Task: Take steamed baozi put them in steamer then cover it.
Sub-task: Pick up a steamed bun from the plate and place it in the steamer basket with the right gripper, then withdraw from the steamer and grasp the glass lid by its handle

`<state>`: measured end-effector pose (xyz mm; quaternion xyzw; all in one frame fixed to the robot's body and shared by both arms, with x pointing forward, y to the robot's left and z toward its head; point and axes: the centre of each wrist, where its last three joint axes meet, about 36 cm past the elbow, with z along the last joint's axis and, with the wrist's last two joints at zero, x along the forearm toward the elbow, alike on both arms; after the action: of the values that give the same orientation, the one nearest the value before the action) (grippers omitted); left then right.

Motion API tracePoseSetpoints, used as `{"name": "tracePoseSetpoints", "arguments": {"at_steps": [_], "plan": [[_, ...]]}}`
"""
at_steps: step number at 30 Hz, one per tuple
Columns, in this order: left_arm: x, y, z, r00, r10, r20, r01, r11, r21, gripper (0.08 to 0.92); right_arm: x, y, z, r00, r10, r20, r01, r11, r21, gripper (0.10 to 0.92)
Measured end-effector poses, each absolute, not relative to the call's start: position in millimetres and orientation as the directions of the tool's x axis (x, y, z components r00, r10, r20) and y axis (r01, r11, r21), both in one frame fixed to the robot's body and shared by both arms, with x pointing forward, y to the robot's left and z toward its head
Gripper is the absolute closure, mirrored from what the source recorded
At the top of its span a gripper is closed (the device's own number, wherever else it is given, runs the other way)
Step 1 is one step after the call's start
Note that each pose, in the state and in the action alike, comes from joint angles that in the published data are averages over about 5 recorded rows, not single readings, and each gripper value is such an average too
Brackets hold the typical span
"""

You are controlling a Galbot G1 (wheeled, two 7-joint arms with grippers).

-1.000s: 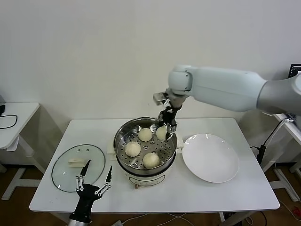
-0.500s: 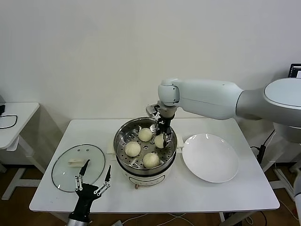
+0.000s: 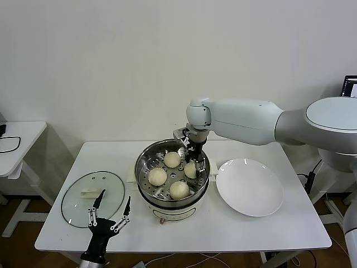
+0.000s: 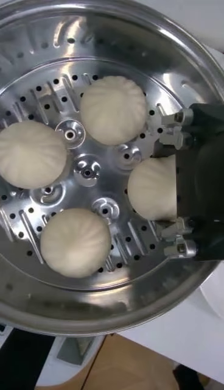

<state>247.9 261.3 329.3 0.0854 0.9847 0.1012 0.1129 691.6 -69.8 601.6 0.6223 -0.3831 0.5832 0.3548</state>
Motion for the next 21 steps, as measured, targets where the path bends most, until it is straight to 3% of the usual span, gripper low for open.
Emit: {"name": "tracePoseSetpoints", "arguments": {"at_steps": [8, 13, 17, 21], "plan": [[247.9, 262.3, 329.9, -0.96, 0.188, -0.205, 0.142, 0.965, 0.22, 0.177, 689.2, -72.8, 610.8, 0.021, -0.086, 0.996, -0.889, -0.458, -0.02, 0.2], [249.5, 263.0, 330.9, -0.961, 0.186, -0.205, 0.138, 0.965, 0.224, 0.177, 685.1, -81.3, 622.2, 0.011, -0.142, 0.99, -0.888, -0.457, -0.056, 0.2], [252.7, 265.1, 331.3, -0.961, 0.18, -0.207, 0.13, 0.963, 0.234, 0.177, 679.7, -95.7, 632.4, -0.019, -0.25, 0.968, -0.886, -0.444, -0.133, 0.2], [257.2, 268.6, 332.5, -0.962, 0.172, -0.212, 0.115, 0.959, 0.259, 0.177, 670.1, -117.4, 638.9, -0.094, -0.417, 0.904, -0.875, -0.399, -0.275, 0.2]]}}
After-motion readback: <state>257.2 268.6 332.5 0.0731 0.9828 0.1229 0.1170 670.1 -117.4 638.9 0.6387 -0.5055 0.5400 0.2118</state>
